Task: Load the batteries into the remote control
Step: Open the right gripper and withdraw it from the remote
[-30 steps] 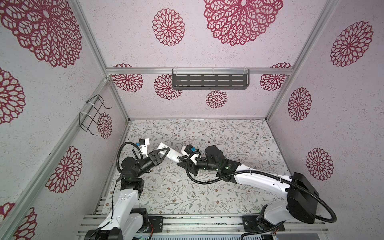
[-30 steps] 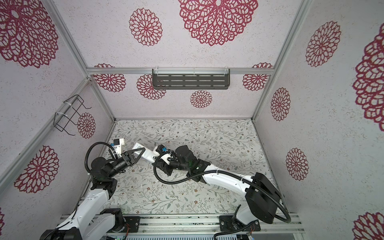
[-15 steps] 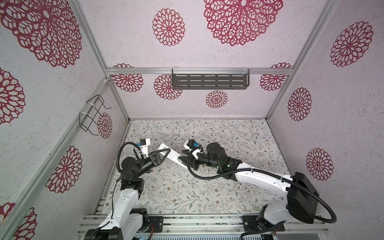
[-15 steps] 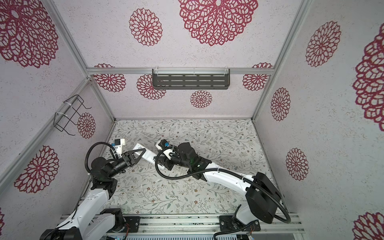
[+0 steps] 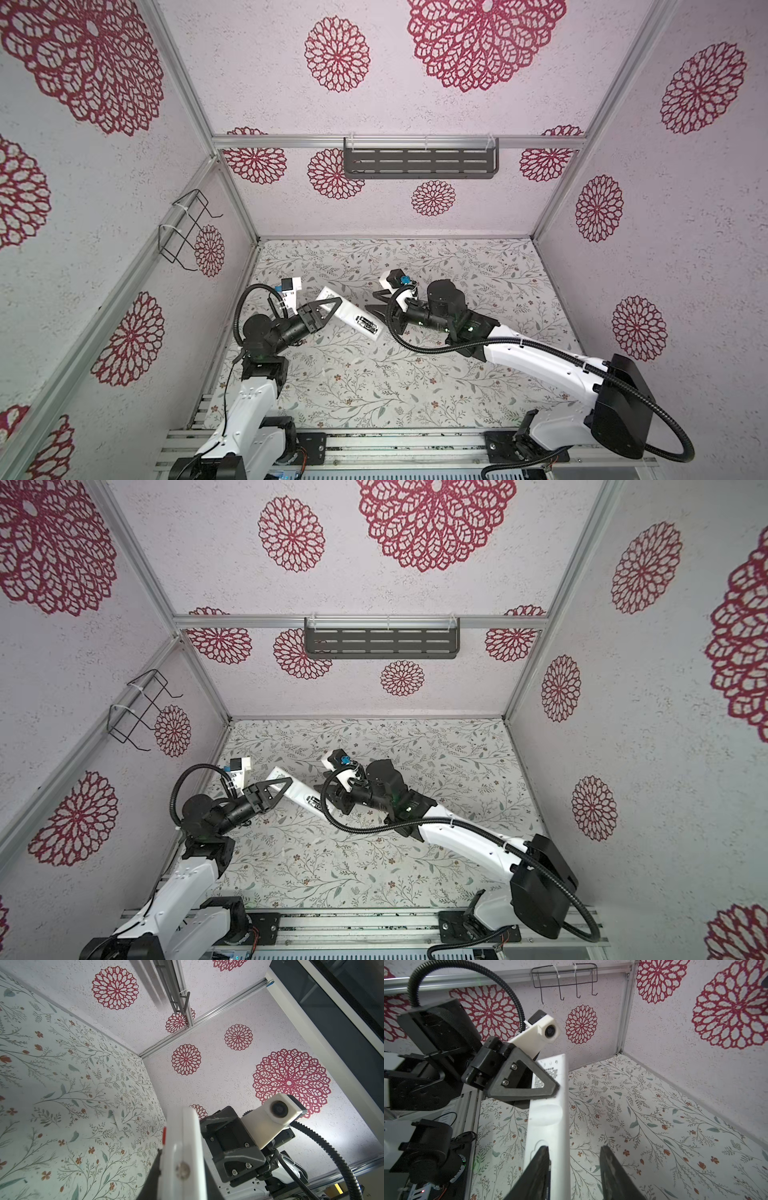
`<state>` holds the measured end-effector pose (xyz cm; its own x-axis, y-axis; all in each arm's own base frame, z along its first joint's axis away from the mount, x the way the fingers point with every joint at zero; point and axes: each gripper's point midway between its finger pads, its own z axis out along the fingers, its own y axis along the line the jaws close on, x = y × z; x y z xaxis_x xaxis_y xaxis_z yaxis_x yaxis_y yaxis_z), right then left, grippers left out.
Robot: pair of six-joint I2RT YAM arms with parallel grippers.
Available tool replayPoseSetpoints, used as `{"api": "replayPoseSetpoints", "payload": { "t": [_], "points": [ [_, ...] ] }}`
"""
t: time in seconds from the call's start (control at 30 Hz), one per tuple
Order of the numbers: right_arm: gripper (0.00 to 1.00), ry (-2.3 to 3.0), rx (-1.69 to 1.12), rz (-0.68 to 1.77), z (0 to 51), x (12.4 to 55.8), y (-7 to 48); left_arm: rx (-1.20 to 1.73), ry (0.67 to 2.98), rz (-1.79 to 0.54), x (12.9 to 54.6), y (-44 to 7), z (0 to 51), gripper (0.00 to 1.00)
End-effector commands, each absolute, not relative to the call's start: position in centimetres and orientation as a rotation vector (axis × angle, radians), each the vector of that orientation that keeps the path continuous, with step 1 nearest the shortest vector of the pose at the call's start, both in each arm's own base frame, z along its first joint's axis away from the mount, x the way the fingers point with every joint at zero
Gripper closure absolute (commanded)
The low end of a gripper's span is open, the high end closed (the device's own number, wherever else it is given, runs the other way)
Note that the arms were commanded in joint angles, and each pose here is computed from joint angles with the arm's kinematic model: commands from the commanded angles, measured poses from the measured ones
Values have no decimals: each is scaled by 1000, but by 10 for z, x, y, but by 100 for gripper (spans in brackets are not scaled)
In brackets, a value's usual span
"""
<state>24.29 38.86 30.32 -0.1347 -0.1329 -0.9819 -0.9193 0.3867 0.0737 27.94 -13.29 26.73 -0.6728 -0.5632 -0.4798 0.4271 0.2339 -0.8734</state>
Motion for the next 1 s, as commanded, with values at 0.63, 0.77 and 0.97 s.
{"api": "replayPoseSetpoints", "payload": {
  "t": [0.63,0.77,0.97],
  "points": [
    [43,2079,-731,764,185,273,336,-252,2147,-1180,295,-137,177,97],
    [45,2198,-682,673,148,288,332,-267,2235,-1171,300,-146,153,97],
    [46,2326,-694,597,93,295,336,-265,2311,-1163,307,-155,128,98]
  ]
}}
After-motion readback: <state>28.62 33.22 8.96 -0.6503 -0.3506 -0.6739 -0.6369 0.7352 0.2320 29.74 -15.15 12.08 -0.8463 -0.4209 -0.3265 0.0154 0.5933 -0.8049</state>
